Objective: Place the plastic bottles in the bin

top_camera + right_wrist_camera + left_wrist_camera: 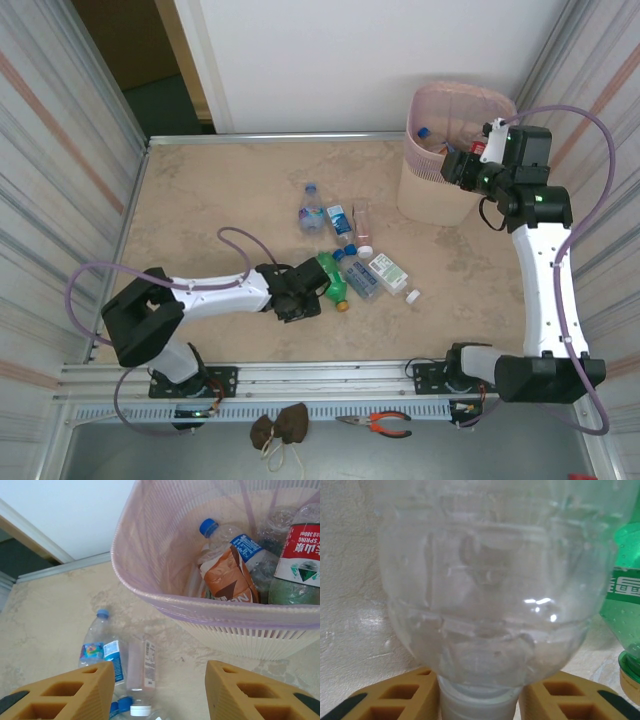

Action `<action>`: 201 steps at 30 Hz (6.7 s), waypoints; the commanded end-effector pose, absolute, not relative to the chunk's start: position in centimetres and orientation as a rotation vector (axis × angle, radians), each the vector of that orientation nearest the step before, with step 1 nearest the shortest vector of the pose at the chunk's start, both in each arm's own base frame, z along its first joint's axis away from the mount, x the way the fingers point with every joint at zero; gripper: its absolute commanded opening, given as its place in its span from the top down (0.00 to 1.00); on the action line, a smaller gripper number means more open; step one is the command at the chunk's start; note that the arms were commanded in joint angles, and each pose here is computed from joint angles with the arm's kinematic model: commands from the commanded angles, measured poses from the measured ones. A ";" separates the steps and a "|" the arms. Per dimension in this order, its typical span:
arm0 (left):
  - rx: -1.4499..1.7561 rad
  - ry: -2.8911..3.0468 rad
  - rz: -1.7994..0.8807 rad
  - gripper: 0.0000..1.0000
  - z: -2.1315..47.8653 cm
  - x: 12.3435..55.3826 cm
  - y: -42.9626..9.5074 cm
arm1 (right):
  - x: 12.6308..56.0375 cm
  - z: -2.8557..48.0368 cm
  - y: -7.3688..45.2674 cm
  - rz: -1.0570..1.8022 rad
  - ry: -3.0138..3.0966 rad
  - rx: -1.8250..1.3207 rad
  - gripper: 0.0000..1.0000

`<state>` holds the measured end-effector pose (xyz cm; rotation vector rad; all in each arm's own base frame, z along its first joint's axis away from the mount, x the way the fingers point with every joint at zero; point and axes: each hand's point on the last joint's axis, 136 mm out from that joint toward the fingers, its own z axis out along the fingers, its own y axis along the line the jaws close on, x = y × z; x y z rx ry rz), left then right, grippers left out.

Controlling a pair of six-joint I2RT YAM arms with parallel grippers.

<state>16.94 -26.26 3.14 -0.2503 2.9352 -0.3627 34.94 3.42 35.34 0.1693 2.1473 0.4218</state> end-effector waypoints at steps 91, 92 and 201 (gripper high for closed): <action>1.034 1.373 -1.172 0.90 37.8 15.1 -32.6 | 16.6 49.1 27.8 1.284 1.437 -0.979 0.33; 1.035 1.376 -1.168 0.90 37.7 15.2 -32.7 | 16.6 49.2 27.8 1.280 1.432 -0.978 0.35; 0.777 1.465 -1.081 0.37 34.6 16.4 -28.4 | 51.0 37.4 4.4 0.616 1.953 -0.039 0.34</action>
